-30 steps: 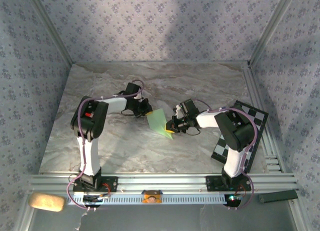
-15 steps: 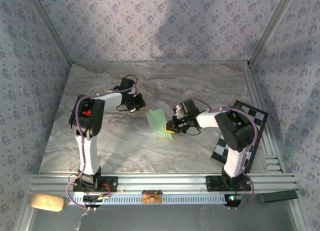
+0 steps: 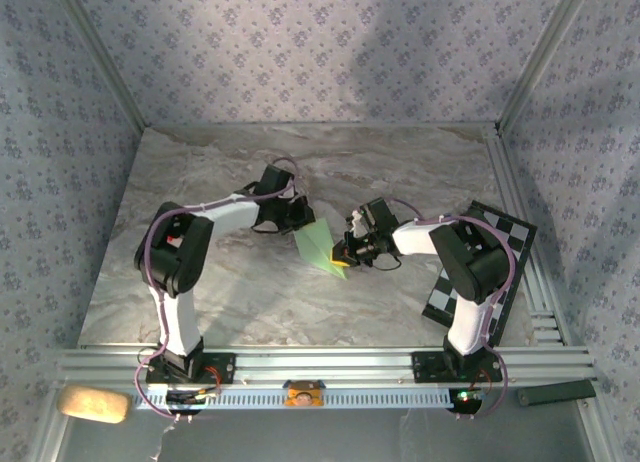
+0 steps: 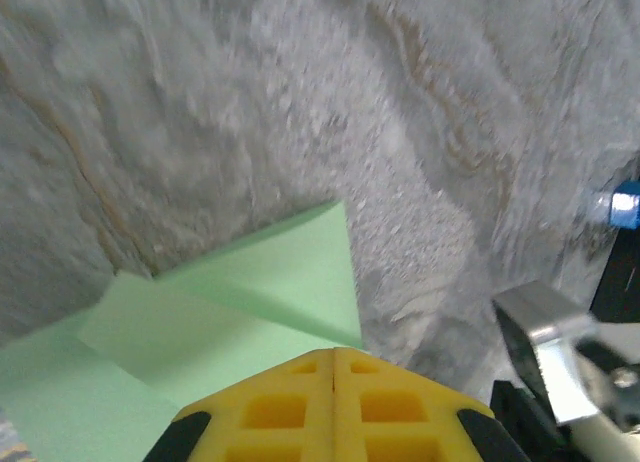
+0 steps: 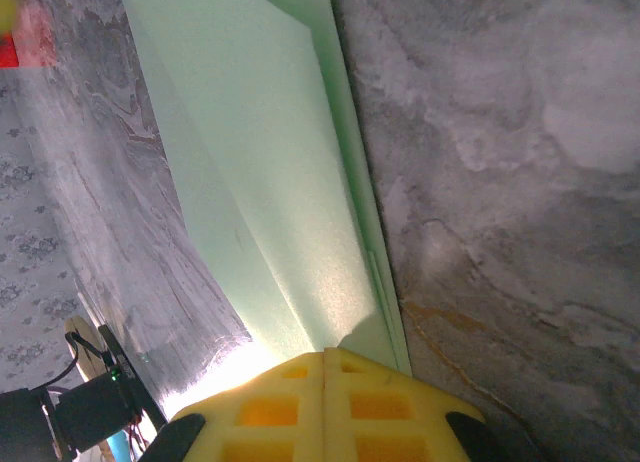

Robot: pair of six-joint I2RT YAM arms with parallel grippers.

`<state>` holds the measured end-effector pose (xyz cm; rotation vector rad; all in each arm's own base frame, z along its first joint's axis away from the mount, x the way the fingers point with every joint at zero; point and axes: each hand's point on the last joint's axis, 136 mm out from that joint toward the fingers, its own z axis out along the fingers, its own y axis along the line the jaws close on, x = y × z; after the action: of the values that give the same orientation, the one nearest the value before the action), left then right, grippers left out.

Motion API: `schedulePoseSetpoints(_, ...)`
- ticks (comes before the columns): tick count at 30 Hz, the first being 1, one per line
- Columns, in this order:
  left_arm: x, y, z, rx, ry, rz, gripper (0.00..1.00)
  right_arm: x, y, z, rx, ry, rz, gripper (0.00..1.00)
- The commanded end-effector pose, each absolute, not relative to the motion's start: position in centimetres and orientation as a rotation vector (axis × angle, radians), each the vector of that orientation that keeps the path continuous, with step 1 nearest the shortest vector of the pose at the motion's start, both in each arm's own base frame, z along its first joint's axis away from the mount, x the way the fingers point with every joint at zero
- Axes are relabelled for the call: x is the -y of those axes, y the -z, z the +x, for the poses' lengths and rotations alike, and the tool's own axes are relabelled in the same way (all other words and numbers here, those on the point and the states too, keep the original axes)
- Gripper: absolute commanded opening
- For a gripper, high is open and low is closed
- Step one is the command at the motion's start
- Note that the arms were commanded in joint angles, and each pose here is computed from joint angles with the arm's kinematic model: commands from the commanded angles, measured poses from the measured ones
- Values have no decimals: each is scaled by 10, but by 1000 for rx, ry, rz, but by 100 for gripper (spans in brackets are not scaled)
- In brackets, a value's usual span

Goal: Fold a paper plane with a square sheet of paper (pick it up from the middle)
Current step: Fourth fold the wing at the center of the table.

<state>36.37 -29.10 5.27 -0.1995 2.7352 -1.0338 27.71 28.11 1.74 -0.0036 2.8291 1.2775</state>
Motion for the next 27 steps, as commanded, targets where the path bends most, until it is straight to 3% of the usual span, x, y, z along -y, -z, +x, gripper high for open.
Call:
schedulePoseSetpoints(1, 289, -31, 359, -2762, 1041, -235, 5, -248, 28, 241, -3071, -1042, 132, 0)
schedulePoseSetpoints(9, 260, 18, 345, -2910, 808, -319, 1, -264, -3, 260, -2980, -1140, 64, 0)
schedulePoseSetpoints(16, 256, 19, 343, -2916, 796, -301, 1, -293, -56, 284, -2843, -1262, -110, 0)
schedulePoseSetpoints(27, 260, 17, 345, -2909, 833, -284, 1, -321, -25, 302, -2923, -1228, -130, 0)
